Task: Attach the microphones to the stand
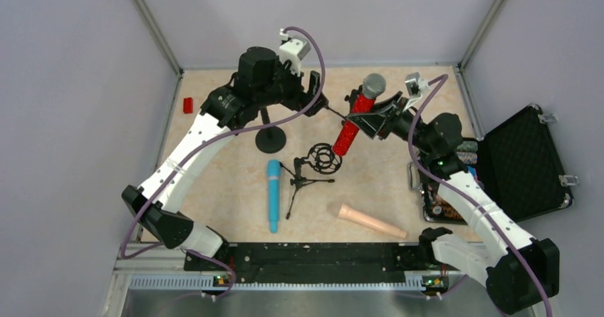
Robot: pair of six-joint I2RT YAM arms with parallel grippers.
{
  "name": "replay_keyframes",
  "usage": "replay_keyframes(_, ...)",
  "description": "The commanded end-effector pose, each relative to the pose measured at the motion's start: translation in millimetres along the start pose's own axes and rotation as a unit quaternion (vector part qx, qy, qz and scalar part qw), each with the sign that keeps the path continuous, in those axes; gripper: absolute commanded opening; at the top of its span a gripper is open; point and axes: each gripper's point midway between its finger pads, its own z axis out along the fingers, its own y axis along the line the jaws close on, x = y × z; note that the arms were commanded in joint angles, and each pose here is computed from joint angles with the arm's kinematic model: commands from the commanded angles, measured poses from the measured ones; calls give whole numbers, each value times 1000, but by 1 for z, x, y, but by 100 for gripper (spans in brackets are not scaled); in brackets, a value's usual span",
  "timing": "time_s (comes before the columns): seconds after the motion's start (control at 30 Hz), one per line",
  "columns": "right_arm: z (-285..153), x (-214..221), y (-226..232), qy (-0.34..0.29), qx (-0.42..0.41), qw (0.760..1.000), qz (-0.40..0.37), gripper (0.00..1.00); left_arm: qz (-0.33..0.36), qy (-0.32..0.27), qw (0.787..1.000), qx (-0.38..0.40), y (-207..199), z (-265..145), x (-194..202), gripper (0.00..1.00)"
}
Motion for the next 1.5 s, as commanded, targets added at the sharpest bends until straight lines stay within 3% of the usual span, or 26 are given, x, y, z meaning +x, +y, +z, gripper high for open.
replay_keyframes(0.0,-1,-27,31,-53,-56,996,-36,0,-19,-50,998,32,-7,-7,-35,93)
replay_keyframes(0.23,-4,-31,42,-69,-81,993,-46,0,-123,-31,982,136,-1,9,-20,93)
replay_keyframes(0.43,-4,-30,43,-70,-84,993,-54,0,-159,2,977,142,12,28,0,90)
replay_keyframes(0.97,13,-20,53,-67,-109,988,-82,0,-138,17,985,99,29,29,27,88)
replay_keyframes(1.47,23,-5,36,-43,-64,994,-80,0,-131,21,987,86,34,32,33,86)
